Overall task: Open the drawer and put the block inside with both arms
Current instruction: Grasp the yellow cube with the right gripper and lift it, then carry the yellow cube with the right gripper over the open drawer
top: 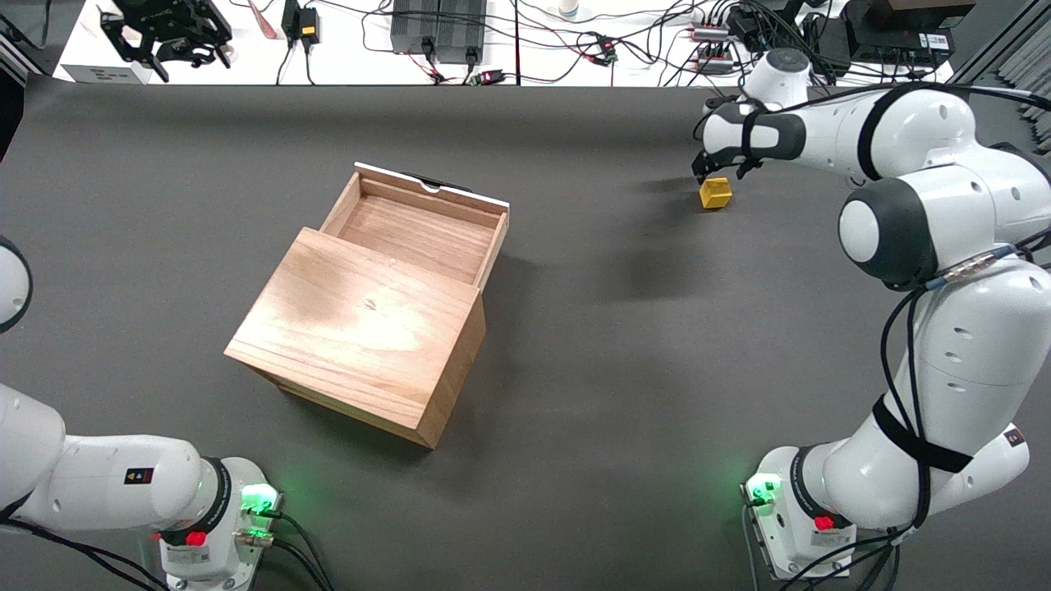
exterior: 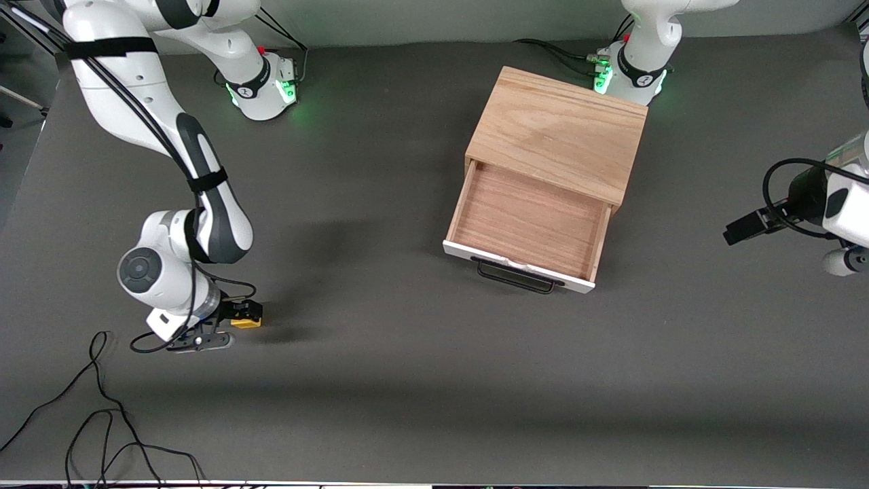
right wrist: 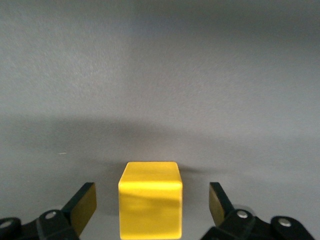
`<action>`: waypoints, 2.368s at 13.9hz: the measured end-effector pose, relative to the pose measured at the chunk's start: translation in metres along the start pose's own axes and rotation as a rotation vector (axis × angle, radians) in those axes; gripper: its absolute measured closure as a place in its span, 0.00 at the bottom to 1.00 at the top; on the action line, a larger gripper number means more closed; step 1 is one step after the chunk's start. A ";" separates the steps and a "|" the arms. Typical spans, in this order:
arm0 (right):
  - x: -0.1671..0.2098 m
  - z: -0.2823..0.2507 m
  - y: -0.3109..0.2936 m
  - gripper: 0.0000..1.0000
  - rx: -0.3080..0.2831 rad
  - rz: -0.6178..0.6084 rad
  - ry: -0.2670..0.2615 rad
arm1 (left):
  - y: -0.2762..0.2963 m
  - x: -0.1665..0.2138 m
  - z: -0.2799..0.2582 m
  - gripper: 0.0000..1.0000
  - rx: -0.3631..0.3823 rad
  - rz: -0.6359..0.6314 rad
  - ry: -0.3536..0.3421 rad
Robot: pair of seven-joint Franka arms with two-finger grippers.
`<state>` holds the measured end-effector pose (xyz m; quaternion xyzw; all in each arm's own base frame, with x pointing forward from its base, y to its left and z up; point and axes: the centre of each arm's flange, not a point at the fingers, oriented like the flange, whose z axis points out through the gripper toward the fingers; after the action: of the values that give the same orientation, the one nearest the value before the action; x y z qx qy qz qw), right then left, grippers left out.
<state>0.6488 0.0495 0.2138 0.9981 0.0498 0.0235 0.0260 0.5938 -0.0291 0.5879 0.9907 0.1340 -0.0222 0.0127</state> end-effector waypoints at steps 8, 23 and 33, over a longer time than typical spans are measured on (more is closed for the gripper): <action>0.000 0.001 -0.004 0.45 0.000 -0.006 -0.004 | -0.017 -0.026 0.005 0.00 -0.008 0.073 0.069; 0.025 -0.305 -0.188 0.45 0.206 0.322 -0.268 | -0.020 -0.027 -0.003 0.00 0.002 0.225 0.061; -0.042 -0.308 -0.439 0.45 0.295 0.413 -0.136 | -0.023 -0.028 -0.001 0.00 0.010 0.267 0.040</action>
<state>0.5487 0.4972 0.4956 0.9795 -0.1539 -0.0462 -0.1218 0.5606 -0.0147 0.5902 1.0000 0.0011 -0.0010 0.0078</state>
